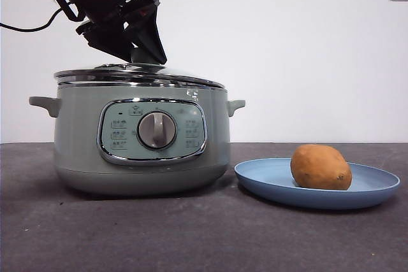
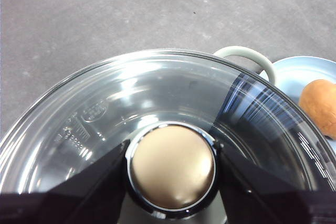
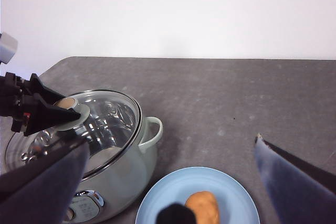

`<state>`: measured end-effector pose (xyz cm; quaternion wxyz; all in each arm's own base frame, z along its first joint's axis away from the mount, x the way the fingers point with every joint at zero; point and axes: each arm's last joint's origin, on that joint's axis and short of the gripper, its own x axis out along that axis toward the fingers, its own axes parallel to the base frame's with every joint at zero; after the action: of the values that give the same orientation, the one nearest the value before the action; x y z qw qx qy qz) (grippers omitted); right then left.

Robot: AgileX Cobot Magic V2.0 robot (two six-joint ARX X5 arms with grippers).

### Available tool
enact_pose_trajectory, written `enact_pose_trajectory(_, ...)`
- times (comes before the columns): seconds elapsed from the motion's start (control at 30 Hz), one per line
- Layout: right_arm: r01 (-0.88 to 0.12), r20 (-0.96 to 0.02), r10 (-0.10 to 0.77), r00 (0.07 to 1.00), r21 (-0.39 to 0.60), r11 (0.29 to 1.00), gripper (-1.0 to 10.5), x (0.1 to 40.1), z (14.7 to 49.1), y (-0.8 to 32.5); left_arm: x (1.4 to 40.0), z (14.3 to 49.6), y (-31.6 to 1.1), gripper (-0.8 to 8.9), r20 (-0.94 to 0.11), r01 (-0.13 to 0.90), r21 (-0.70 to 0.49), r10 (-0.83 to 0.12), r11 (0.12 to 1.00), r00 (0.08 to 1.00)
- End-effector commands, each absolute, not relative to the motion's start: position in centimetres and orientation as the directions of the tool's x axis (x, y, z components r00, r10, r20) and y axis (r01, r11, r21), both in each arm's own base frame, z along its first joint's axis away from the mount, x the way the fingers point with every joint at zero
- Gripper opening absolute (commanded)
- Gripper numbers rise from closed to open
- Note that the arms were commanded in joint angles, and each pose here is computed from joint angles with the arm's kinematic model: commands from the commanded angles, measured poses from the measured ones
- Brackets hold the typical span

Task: Take the potato out from the steamer,put the potato on the plate,close the lid

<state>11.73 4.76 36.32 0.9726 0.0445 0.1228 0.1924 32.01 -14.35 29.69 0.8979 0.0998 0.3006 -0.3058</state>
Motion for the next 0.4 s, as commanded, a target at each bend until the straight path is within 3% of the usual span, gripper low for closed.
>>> enact_pose_trajectory(0.03, -0.361, -0.220, 0.385, 0.897, 0.142, 0.922, 6.6, 11.7, 36.4, 4.8, 32.1, 30.2, -14.5, -0.13, -0.578, 0.622, 0.008, -0.504, 0.783, 0.642)
enact_pose_trajectory(0.2, -0.362, -0.220, 0.385, 0.896, 0.142, 0.922, 6.6, 11.7, 36.4, 4.8, 32.3, 30.4, -14.6, -0.13, -0.547, 0.622, 0.018, -0.513, 0.782, 0.661)
enact_pose_trajectory(0.4, -0.361, -0.220, 0.385, 0.896, 0.142, 0.922, 6.6, 11.7, 36.4, 4.8, 32.7, 28.9, -14.8, -0.13, -0.611, 0.624, -0.004, -0.495, 0.782, 0.618)
